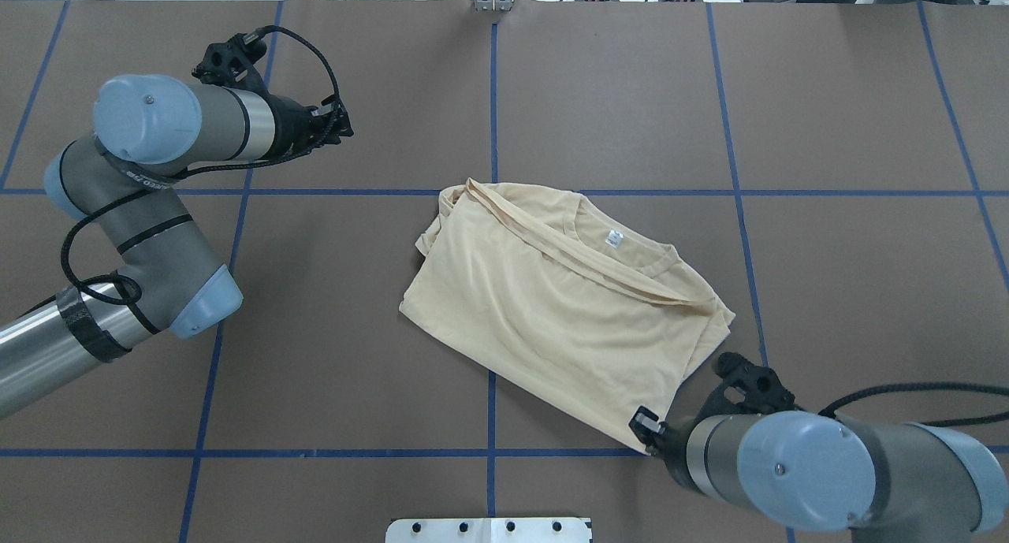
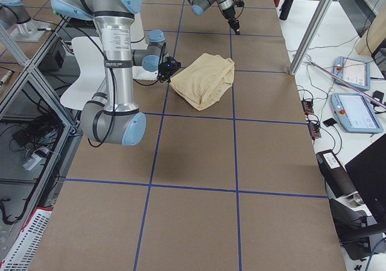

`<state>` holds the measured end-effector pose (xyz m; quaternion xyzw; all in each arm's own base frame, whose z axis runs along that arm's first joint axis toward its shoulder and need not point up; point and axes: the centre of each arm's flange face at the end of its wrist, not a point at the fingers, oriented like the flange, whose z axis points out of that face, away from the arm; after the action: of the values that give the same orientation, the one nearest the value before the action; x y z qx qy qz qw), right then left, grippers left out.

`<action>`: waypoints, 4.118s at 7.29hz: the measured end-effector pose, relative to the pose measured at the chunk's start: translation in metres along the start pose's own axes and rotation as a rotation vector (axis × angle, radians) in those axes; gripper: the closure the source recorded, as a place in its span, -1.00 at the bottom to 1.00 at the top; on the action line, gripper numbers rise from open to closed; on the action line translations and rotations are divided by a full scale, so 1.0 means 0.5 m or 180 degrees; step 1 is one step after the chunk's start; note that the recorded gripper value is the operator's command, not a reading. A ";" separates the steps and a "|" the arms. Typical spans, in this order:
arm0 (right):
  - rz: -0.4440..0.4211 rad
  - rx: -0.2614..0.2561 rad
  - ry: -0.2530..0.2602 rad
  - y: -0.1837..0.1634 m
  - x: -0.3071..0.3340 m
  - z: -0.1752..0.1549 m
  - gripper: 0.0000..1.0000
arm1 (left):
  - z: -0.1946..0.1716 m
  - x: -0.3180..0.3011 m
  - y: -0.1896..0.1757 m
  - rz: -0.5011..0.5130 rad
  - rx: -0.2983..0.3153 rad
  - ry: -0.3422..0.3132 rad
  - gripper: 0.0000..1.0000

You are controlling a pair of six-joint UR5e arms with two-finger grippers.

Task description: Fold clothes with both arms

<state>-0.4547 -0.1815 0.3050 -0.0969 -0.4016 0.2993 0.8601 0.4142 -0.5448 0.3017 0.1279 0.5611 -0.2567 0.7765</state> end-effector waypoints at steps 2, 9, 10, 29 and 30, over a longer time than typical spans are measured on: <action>-0.0033 0.0103 -0.0056 0.023 0.006 -0.008 -1.00 | -0.028 0.034 0.078 -0.0144 -0.0315 0.0110 0.29; 0.0163 0.0900 -0.0237 -0.419 -0.256 -0.021 -1.00 | -0.021 -0.009 0.406 -0.0244 -0.0595 -0.0735 0.21; 0.0141 0.0924 -0.0204 -0.436 -0.257 -0.013 -1.00 | -0.013 -0.011 0.416 -0.0244 -0.0603 -0.0763 0.21; 0.0141 0.0955 -0.0071 -0.459 -0.256 0.028 -1.00 | 0.053 0.003 0.445 -0.0190 -0.0597 -0.0849 1.00; 0.0141 0.0957 -0.0066 -0.460 -0.256 0.028 -1.00 | 0.051 0.004 0.444 -0.0181 -0.0597 -0.0840 1.00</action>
<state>-0.4286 -0.4428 0.3271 0.0273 -0.3590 0.3759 0.8539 0.5554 -0.3721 0.2884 0.0040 0.4791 -0.2397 0.8444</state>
